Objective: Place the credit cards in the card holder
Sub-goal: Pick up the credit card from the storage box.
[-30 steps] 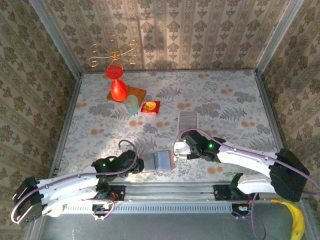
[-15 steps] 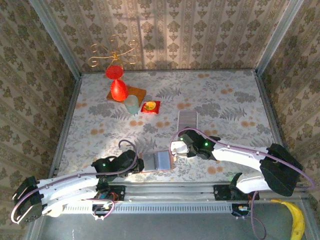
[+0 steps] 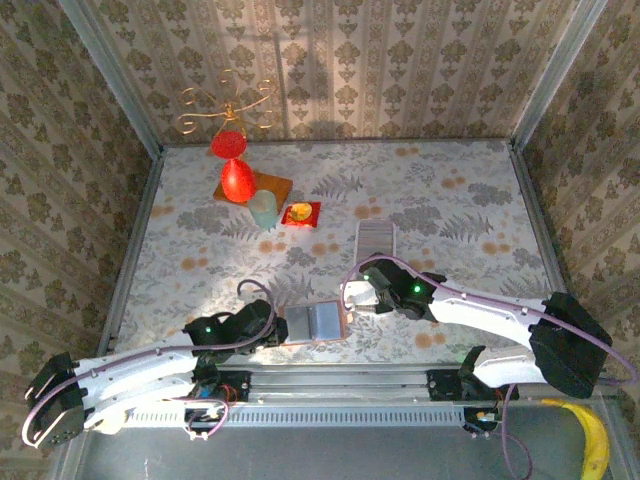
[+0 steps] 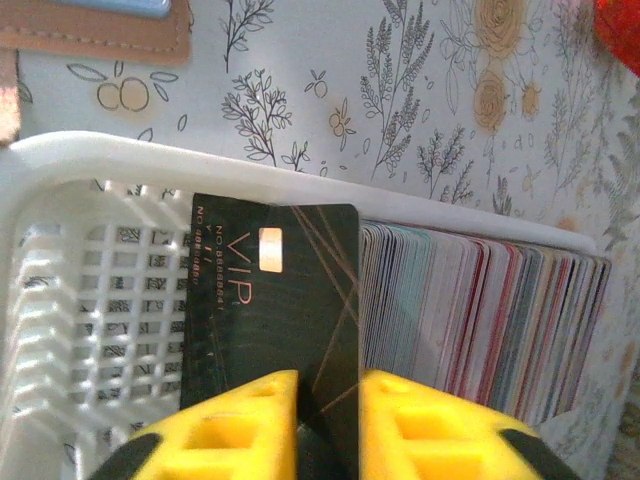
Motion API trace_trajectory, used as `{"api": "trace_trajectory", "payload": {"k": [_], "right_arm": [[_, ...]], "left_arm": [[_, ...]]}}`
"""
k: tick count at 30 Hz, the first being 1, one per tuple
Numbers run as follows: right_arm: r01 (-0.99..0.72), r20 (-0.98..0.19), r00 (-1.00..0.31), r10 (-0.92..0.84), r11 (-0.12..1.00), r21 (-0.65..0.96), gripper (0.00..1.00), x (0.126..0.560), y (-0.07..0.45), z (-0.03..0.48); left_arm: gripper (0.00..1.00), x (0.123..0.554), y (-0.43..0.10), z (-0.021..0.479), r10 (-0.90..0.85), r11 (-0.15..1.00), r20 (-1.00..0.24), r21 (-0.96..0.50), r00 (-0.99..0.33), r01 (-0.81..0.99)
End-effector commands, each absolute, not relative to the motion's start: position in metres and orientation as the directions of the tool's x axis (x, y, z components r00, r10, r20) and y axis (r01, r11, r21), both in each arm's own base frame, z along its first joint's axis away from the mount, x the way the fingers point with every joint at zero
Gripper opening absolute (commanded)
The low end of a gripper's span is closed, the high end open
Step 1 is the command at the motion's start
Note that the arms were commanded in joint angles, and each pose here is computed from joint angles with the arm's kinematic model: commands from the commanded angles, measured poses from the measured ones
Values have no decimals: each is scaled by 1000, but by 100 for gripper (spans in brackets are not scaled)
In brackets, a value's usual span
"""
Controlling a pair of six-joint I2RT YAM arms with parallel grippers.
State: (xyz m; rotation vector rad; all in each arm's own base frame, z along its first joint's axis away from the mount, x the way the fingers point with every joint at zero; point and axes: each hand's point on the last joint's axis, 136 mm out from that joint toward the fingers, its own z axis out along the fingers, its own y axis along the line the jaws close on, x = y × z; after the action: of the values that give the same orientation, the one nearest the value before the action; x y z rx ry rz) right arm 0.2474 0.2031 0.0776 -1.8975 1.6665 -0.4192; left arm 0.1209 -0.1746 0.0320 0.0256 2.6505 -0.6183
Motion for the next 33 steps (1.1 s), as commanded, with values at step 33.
{"api": "trace_trajectory", "payload": {"k": [33], "right_arm": [[-896,-648,-120,-752,363,-255,0,180,222,166]], "left_arm": [[36,125,-177,42,-81,896,-415,-428,-906,116]]}}
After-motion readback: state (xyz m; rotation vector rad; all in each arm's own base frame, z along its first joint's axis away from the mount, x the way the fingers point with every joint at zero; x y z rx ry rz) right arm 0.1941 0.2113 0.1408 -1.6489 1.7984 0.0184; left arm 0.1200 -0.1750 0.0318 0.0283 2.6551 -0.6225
